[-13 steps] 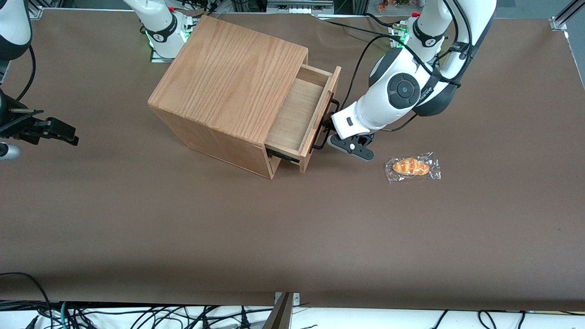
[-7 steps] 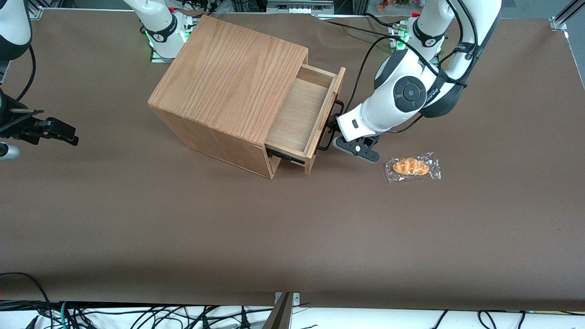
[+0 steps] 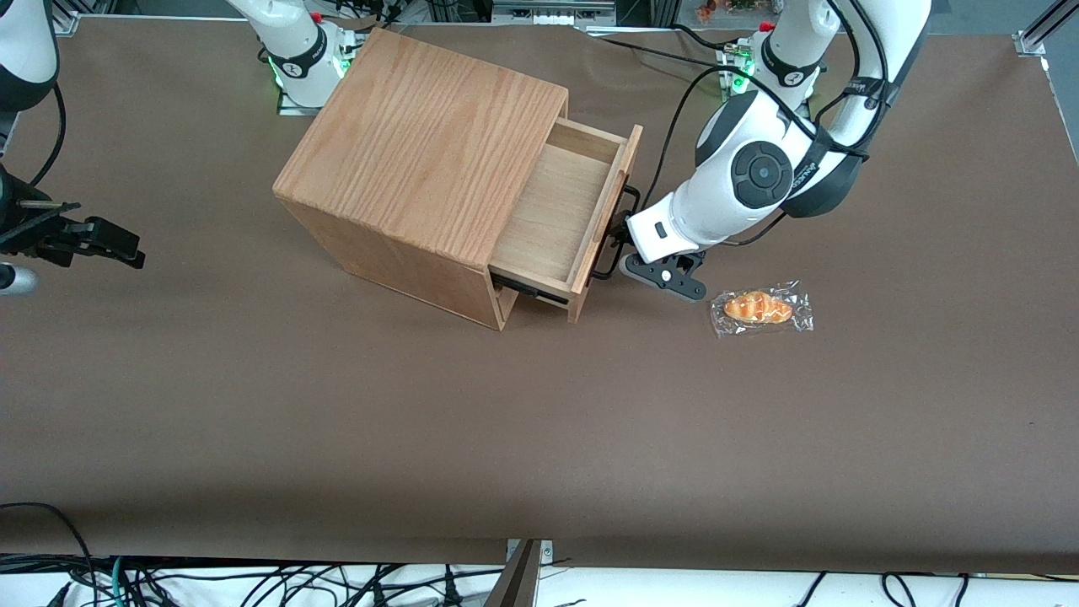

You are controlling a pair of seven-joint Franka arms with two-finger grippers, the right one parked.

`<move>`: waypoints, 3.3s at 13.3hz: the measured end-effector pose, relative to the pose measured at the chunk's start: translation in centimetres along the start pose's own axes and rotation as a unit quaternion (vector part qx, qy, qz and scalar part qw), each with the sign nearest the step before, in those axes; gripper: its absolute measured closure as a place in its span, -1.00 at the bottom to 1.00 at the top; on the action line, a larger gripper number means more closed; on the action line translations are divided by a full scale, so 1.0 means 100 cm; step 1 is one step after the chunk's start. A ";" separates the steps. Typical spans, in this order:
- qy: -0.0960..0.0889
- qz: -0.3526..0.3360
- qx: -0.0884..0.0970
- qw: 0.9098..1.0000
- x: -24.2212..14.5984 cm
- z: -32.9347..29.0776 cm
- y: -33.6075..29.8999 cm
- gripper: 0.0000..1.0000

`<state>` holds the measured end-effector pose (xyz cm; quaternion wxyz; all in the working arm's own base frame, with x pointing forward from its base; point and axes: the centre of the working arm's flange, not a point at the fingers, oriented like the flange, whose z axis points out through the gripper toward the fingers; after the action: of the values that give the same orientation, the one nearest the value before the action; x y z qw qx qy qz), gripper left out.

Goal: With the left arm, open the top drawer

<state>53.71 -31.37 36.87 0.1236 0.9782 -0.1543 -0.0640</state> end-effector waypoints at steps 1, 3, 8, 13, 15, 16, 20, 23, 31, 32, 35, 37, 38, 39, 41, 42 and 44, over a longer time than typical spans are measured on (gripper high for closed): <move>0.000 -0.001 0.000 1.000 0.000 0.000 -0.001 -1.00; -0.001 -0.001 0.001 1.000 0.000 -0.002 -0.005 -1.00; -0.001 -0.001 0.003 1.000 0.001 -0.004 -0.011 -1.00; -0.001 0.000 0.004 1.000 0.001 -0.005 -0.013 -1.00; -0.001 0.000 0.004 1.000 0.001 -0.006 -0.013 -1.00; -0.002 0.000 0.004 1.000 0.001 -0.007 -0.012 -1.00; -0.009 -0.005 0.004 1.000 0.001 -0.009 -0.013 -1.00; -0.013 -0.008 0.000 1.000 0.001 -0.019 -0.012 -1.00; -0.032 -0.002 -0.002 0.999 -0.008 -0.092 0.003 -1.00; -0.027 -0.007 0.000 1.000 -0.009 -0.108 -0.001 -1.00; -0.007 -0.047 0.017 0.999 -0.025 -0.164 -0.042 -1.00; 0.016 -0.087 0.025 0.996 -0.041 -0.204 -0.082 -1.00; 0.025 -0.108 0.030 0.993 -0.048 -0.218 -0.104 -1.00; 0.032 -0.125 0.044 0.991 -0.054 -0.227 -0.128 -1.00; 0.034 -0.141 0.101 0.984 -0.064 -0.236 -0.161 -1.00; 0.035 -0.143 0.117 0.982 -0.065 -0.238 -0.166 -1.00; 0.044 -0.150 0.123 0.980 -0.069 -0.246 -0.175 -1.00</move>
<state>56.24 -7.56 56.51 -0.0023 0.9998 -0.0065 -0.0197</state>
